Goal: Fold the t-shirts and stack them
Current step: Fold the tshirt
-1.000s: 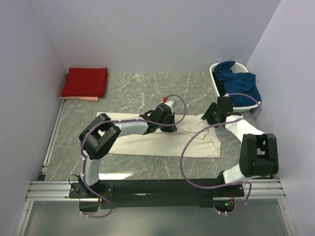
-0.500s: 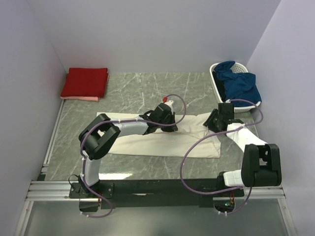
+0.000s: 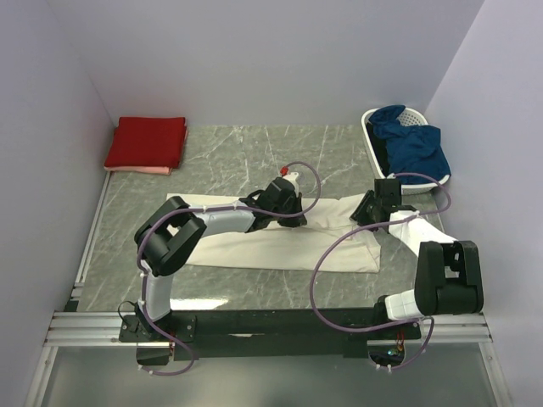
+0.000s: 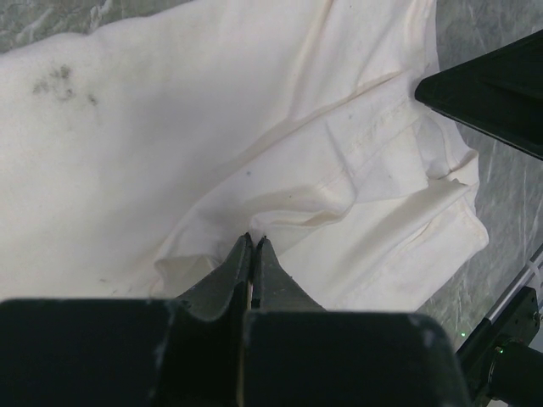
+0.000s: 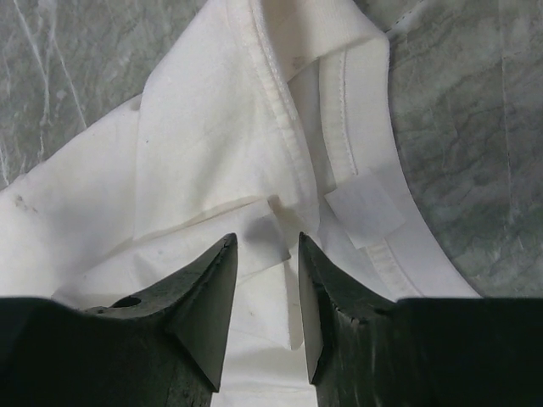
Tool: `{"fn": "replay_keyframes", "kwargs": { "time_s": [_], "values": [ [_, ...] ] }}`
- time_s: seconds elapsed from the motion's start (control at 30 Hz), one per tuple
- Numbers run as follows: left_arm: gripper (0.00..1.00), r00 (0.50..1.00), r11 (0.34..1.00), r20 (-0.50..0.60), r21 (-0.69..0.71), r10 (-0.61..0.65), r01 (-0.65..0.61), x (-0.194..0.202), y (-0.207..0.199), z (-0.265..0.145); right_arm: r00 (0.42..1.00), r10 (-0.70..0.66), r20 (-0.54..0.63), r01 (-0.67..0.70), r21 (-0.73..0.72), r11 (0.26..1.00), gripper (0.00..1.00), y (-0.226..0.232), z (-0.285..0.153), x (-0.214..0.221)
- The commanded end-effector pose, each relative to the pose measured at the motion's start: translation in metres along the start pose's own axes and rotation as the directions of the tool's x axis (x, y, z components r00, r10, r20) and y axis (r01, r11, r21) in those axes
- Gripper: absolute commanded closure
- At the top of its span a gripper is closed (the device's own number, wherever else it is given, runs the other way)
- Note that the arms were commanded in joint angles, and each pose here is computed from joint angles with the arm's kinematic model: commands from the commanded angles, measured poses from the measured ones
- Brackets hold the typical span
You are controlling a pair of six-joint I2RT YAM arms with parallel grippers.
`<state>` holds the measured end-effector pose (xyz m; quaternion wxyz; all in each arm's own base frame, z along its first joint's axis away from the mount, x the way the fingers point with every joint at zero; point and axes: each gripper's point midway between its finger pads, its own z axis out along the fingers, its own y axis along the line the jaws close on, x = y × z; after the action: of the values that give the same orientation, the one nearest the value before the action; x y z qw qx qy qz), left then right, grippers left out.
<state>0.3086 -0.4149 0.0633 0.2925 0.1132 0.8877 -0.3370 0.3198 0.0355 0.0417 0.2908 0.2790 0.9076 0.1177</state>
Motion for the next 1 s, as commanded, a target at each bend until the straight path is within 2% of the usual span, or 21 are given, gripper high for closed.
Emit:
{"fn": "replay_keyframes", "kwargs": {
  "time_s": [0.0, 0.3, 0.4, 0.43, 0.53, 0.73, 0.97],
  "values": [
    [0.99, 0.998, 0.997, 0.055, 0.071, 0.009, -0.013, -0.020, -0.025, -0.016, 1.000, 0.000, 0.026, 0.000, 0.003, 1.000, 0.60, -0.001, 0.006, -0.007],
    [0.99, 0.998, 0.997, 0.057, 0.072, 0.013, -0.017, -0.021, -0.027, -0.019, 0.999, 0.007, 0.043, -0.007, 0.001, 1.000, 0.76, 0.004, 0.006, -0.016],
    [0.99, 0.998, 0.997, 0.058, 0.073, 0.012, -0.016, -0.021, -0.026, -0.021, 0.999, 0.008, 0.046, -0.008, 0.000, 1.000, 0.87, 0.005, 0.004, -0.018],
    [0.99, 0.998, 0.997, 0.057, 0.072, 0.014, -0.018, -0.020, -0.026, -0.021, 0.999, 0.005, 0.052, -0.005, -0.007, 1.000, 0.94, 0.007, 0.002, -0.019],
    [1.00, 0.998, 0.997, 0.059, 0.075, 0.016, -0.020, -0.020, -0.027, -0.023, 0.998, 0.002, 0.067, -0.001, -0.021, 1.000, 1.00, 0.010, -0.007, -0.022],
    [0.99, 0.998, 0.996, 0.065, 0.092, 0.010, -0.016, -0.023, -0.033, -0.032, 0.997, -0.008, 0.076, 0.015, -0.089, 0.996, 1.00, 0.019, -0.036, -0.018],
    [1.00, 0.999, 0.996, 0.045, 0.092, -0.008, 0.004, -0.012, -0.028, -0.043, 0.998, -0.021, 0.054, 0.029, -0.154, 0.988, 1.00, 0.018, -0.067, 0.006]
  ]
}}
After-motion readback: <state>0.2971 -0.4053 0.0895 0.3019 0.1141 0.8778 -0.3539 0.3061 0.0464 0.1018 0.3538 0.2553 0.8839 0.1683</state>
